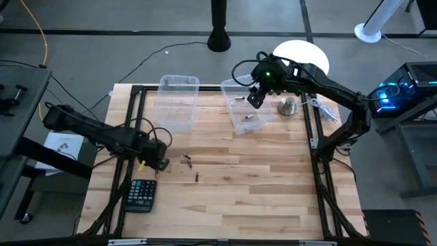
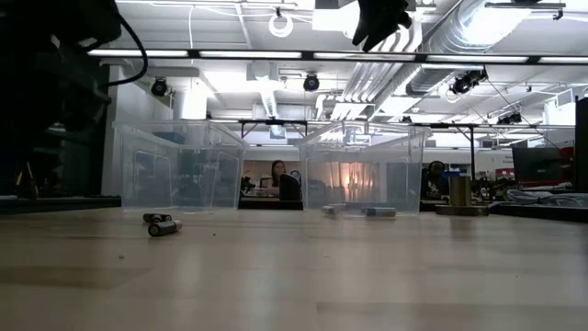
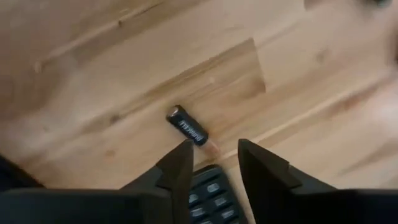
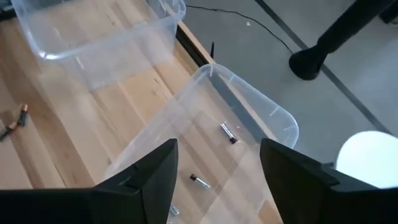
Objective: Sort batteries
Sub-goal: Put the black battery into the left transparent bin
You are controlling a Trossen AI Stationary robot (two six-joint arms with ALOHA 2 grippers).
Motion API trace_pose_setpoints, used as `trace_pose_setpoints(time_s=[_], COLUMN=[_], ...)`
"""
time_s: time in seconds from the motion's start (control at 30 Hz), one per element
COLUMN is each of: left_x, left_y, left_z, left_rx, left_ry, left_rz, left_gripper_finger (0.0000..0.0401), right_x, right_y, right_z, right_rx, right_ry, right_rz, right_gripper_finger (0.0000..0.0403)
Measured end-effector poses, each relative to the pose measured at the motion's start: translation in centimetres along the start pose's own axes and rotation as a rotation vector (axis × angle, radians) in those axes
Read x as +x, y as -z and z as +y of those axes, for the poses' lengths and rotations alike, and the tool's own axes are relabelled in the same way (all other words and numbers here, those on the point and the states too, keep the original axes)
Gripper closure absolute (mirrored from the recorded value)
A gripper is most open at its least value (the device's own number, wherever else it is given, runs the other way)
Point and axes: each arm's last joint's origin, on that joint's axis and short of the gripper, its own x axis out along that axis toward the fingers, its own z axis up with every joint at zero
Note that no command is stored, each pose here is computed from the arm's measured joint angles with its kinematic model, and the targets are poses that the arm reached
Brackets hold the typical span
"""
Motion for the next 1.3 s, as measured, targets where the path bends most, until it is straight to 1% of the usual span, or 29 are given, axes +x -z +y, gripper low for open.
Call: trace_pose_setpoints(time_s=[0.07,0.2,0.37,0.47,0.63,0.7,0.8,0.9,0.97,1.03,1.1,1.13,1.2,1.3], left_x=[0.3,1.0,2.0,2.7,4.1,4.7,5.4,5.8,5.8,5.4,4.7,4.2,2.2,-1.3], left_y=[0.2,1.0,1.7,1.7,1.5,1.4,1.3,1.3,1.3,1.4,1.2,0.9,0.3,-0.1], left_z=[-0.2,-0.5,-0.8,-0.9,-1.1,-1.4,-1.8,-2.0,-2.0,-2.1,-2.1,-2.3,-2.9,-3.3], left_rx=[-0.106,-0.238,-0.331,-0.362,-0.381,-0.393,-0.377,-0.363,-0.337,-0.302,-0.274,-0.259,-0.248,-0.159], left_ry=[-0.009,-0.054,-0.1,-0.143,-0.219,-0.214,-0.218,-0.227,-0.227,-0.198,-0.145,-0.095,0.029,0.17], left_rz=[-0.006,0.004,-0.046,-0.102,-0.129,-0.129,-0.127,-0.126,-0.126,-0.129,-0.163,-0.205,-0.309,-0.467], left_gripper_finger=[0.0266,0.0253,0.0252,0.0252,0.0252,0.0252,0.0256,0.0285,0.0324,0.0367,0.0371,0.0371,0.037,0.0371], right_x=[0.0,0.0,0.0,0.0,0.0,0.0,0.0,0.0,0.0,0.0,0.0,0.0,0.0,0.0], right_y=[0.0,0.0,0.0,0.0,0.0,0.0,0.0,0.0,0.0,0.0,0.0,0.0,0.0,0.0], right_z=[0.0,0.0,0.0,0.0,0.0,0.0,0.0,0.0,0.0,0.0,0.0,0.0,0.0,0.0], right_rx=[-0.02,-0.051,-0.079,-0.077,-0.05,-0.046,-0.022,-0.001,0.009,0.014,0.02,0.025,0.035,0.053], right_ry=[0.0,-0.004,-0.005,-0.005,-0.009,-0.009,-0.009,-0.009,-0.009,-0.009,-0.009,-0.009,-0.008,-0.008], right_rz=[0.0,0.0,0.001,0.0,-0.003,-0.003,-0.003,-0.005,-0.005,-0.004,-0.004,-0.005,-0.005,-0.005], right_gripper_finger=[0.018,0.018,0.018,0.018,0.018,0.018,0.018,0.0181,0.0181,0.0181,0.0181,0.0181,0.0181,0.0181])
